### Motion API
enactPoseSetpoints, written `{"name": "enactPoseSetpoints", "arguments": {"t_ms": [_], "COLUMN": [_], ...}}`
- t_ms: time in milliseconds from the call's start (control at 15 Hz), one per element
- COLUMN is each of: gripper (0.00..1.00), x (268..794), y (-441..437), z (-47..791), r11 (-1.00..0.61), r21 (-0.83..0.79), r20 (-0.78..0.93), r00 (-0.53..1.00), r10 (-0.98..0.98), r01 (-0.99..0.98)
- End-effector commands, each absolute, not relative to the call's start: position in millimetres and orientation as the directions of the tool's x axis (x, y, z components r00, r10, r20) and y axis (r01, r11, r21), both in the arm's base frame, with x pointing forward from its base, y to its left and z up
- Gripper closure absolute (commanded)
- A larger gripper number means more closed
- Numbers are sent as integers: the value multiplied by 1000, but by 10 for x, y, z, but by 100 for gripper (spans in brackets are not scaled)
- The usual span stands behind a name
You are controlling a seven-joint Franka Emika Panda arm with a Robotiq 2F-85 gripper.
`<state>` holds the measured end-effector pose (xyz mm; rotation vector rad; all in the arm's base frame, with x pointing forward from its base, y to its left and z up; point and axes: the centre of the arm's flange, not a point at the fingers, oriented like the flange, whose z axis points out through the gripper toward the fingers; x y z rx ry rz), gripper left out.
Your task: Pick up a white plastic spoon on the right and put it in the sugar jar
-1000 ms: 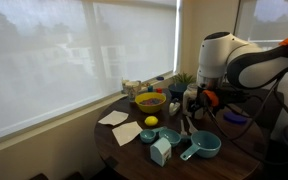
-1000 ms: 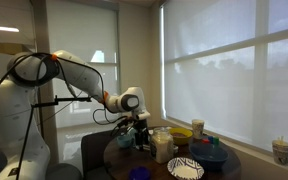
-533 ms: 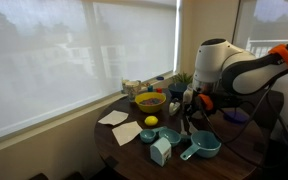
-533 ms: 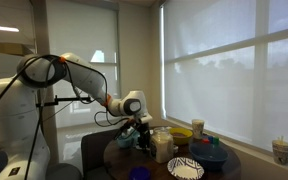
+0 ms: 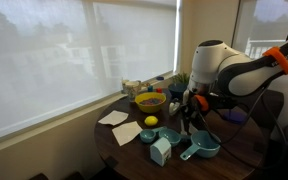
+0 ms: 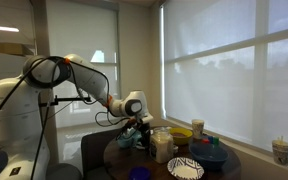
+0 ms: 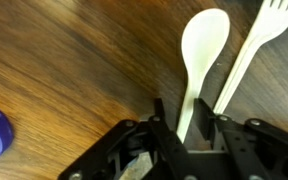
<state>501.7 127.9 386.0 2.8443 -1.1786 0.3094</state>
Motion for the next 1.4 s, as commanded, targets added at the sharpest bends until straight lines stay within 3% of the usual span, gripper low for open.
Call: {"name": "enactPoseSetpoints", "arguments": {"t_ms": [0,67,333,467,533,1000,1333], "gripper": [36,34,7,47,48,97,97], "x": [5112,5112,5117,5117,5118,5096,5023], "y": [1322,1324,1322,1323,1327,1365,1489], "z": [3815,3816,3782,3759,3749,3833,4116], "r11": [-719,-719,-720,-720,-720,-721,-733], "r21": [-47,-50,-51,-50,-50,-61,-78], "r20": [221,222,220,221,219,218,234], "r00": [695,694,695,696,696,696,702], "r10": [-684,-685,-684,-684,-684,-685,-673], "r01": [-693,-693,-692,-692,-692,-690,-676]}}
